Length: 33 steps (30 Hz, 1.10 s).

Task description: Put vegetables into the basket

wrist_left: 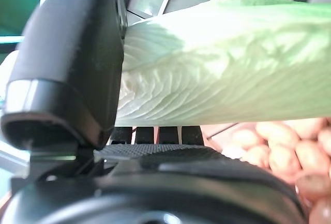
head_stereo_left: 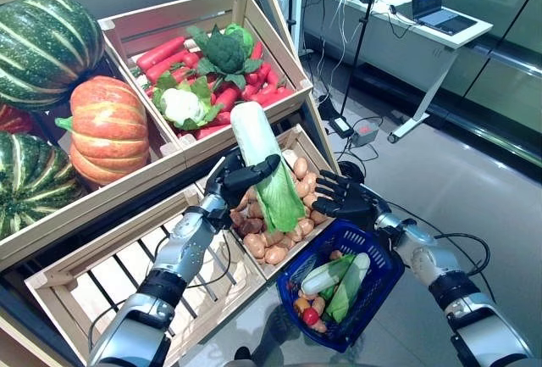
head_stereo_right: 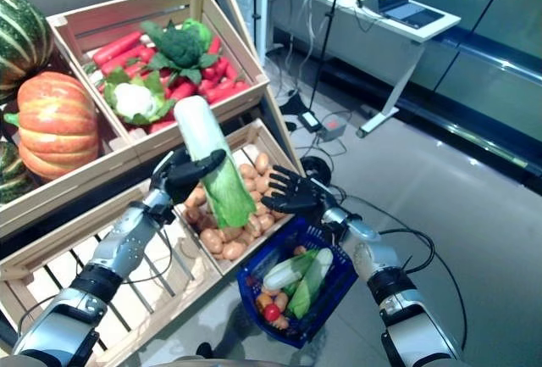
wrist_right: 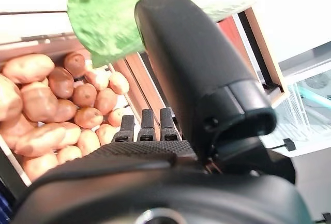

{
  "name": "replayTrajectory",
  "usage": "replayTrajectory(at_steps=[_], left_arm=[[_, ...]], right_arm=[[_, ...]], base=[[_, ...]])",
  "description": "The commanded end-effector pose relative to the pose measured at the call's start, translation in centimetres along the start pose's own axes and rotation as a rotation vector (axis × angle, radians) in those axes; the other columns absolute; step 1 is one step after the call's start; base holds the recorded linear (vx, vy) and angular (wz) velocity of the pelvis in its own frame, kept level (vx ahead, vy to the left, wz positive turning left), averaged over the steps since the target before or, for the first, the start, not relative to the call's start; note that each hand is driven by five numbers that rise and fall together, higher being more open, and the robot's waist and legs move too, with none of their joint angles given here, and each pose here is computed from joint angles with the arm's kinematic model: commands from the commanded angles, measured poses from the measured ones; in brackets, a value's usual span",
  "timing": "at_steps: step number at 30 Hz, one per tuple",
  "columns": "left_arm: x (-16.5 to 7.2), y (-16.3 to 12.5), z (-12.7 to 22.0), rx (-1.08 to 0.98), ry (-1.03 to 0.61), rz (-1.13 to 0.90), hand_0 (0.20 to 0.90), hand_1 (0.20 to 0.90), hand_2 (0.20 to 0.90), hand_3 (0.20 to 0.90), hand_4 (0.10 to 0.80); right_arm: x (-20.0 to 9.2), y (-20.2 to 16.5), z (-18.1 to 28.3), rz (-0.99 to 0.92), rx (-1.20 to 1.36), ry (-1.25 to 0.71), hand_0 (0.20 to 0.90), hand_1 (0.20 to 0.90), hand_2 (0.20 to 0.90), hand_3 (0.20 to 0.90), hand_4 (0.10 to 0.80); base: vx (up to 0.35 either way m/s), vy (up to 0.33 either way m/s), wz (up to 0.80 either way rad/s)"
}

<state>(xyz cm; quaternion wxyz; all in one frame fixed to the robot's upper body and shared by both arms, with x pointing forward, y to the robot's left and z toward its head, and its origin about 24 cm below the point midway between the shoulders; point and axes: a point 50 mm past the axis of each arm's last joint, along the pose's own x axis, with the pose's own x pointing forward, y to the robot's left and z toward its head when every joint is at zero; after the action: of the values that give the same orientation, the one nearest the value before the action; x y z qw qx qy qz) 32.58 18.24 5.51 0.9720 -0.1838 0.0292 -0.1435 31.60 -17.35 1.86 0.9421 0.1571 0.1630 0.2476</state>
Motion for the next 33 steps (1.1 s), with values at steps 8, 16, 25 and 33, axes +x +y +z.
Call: replayTrajectory(at_steps=[8,16,25,33], left_arm=[[1.9,-3.0,2.6,0.042,-0.118,-0.141,0.300,0.300,0.300,0.300,0.400],[1.5,-3.1,1.7,0.109,-0.053,-0.188,0.300,0.300,0.300,0.300,0.400],[1.3,-4.1,1.0,0.080,-0.024,-0.266,0.300,0.300,0.300,0.300,0.400],[1.6,-6.8,0.7,0.043,-0.033,-0.407,0.300,0.300,0.300,0.300,0.400]], right_arm=[[2.6,5.2,4.1,0.320,0.006,-0.110,0.900,0.900,0.900,0.900,0.800],[2.5,6.6,4.0,0.421,0.032,-0.116,0.900,0.900,0.900,0.900,0.800],[2.8,7.5,3.5,0.459,0.013,-0.050,0.900,0.900,0.900,0.900,0.800],[3.2,8.8,0.1,0.589,0.355,0.122,0.900,0.900,0.900,0.900,0.800]], base=[[0.000,0.000,0.00],[0.000,0.000,0.00],[0.000,0.000,0.00],[0.000,0.000,0.00]])
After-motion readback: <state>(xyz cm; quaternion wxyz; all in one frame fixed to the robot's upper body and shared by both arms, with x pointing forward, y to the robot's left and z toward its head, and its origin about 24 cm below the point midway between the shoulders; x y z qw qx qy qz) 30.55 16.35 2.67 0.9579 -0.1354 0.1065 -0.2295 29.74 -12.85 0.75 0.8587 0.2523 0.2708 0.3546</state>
